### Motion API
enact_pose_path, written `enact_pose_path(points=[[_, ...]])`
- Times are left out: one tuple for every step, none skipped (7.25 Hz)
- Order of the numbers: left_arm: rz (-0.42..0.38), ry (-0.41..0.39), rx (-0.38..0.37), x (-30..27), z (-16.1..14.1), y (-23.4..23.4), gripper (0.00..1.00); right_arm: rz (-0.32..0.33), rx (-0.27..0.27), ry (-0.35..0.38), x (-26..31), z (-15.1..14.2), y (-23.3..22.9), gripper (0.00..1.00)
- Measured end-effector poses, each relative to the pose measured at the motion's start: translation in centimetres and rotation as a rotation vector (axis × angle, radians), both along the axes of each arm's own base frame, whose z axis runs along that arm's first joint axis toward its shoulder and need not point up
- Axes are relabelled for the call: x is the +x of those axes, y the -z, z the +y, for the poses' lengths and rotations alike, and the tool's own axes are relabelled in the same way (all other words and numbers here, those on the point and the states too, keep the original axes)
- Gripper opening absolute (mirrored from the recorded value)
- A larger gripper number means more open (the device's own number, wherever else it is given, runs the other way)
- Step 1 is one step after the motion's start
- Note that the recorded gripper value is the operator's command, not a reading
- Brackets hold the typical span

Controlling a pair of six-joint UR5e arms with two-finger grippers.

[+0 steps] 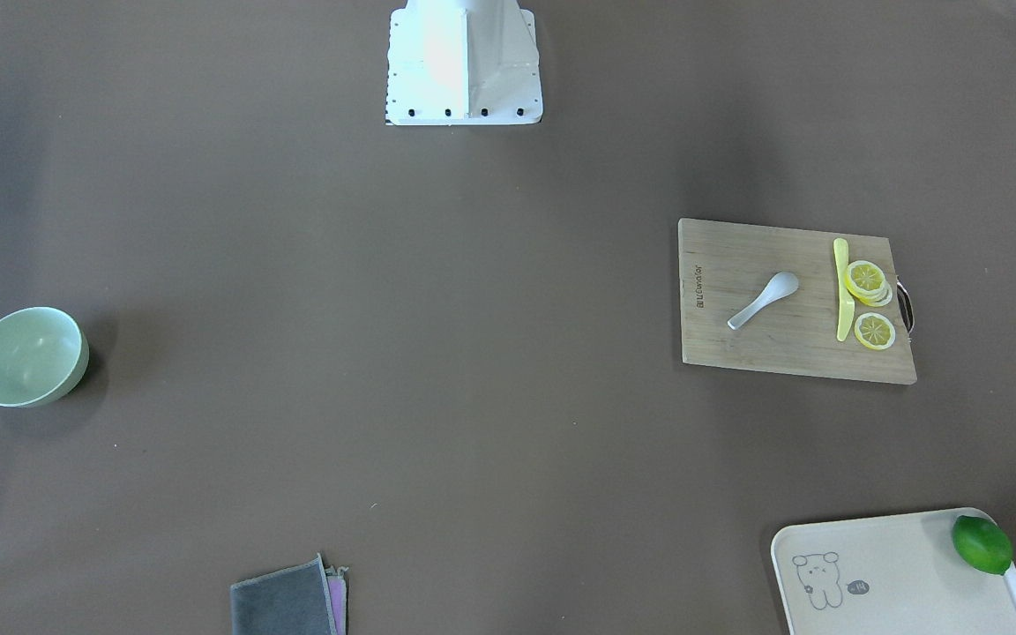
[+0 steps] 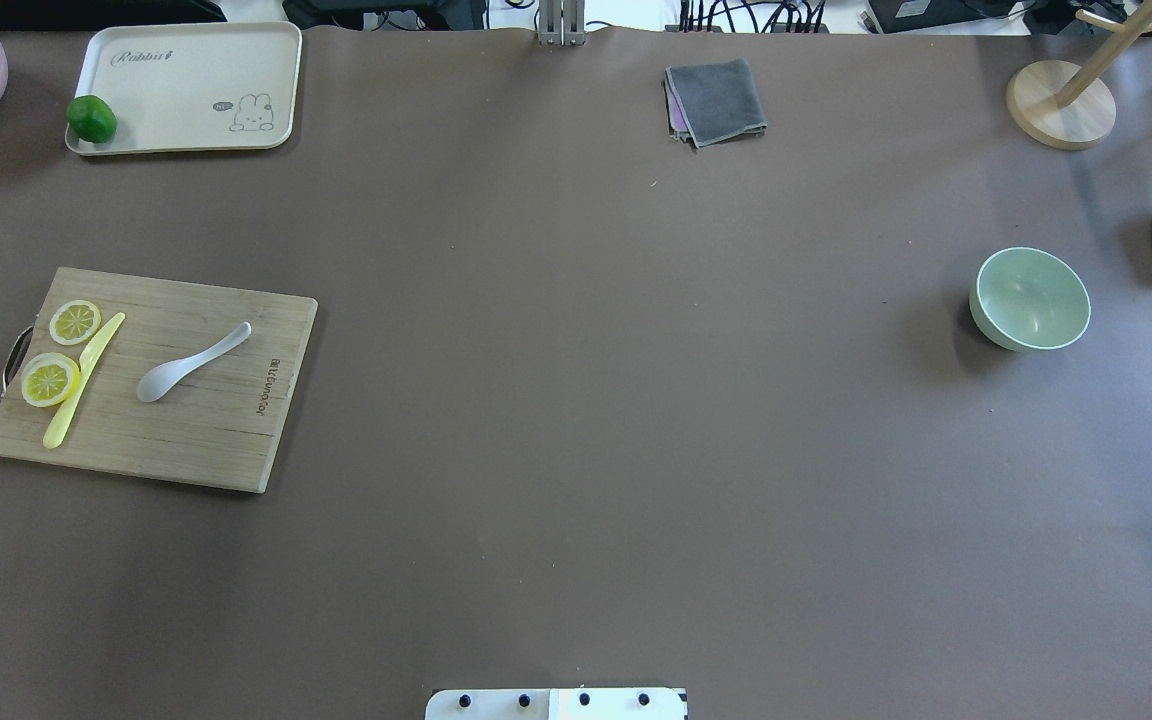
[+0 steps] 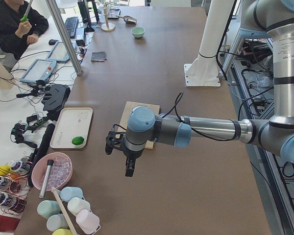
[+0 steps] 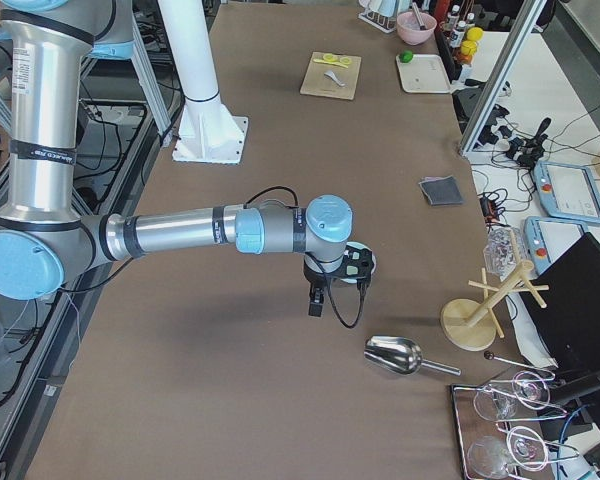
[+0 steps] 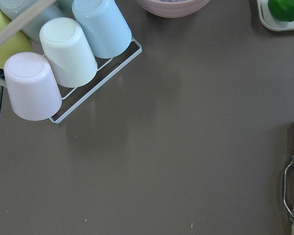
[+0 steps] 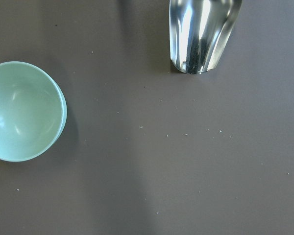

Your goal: Place spoon in bowl

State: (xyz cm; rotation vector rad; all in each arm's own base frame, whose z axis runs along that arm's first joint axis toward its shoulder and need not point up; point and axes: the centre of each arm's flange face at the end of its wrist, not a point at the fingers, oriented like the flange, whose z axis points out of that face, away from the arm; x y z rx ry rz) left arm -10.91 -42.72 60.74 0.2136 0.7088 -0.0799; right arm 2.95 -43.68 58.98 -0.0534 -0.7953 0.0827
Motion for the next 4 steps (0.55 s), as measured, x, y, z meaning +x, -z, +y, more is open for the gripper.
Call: enact_pose_path(points=[[0.002, 0.001, 0.002, -0.01, 0.57, 0.18, 0.98, 0.001, -0.003, -0.001, 0.02, 0.14, -0.11, 1.0], [0.004, 0.003, 0.002, 0.01, 1.04, 0.38, 0.98, 0.0, -0.006, -0.003, 0.01, 0.22, -0.12, 1.0], [0.005, 0.002, 0.003, 0.05, 1.21, 0.47, 0.98, 0.0, -0.006, -0.003, 0.01, 0.24, -0.08, 1.0], [0.006, 0.001, 0.005, 0.11, 1.2, 0.54, 0.98, 0.0, -0.003, -0.001, 0.03, 0.26, -0.05, 1.0]])
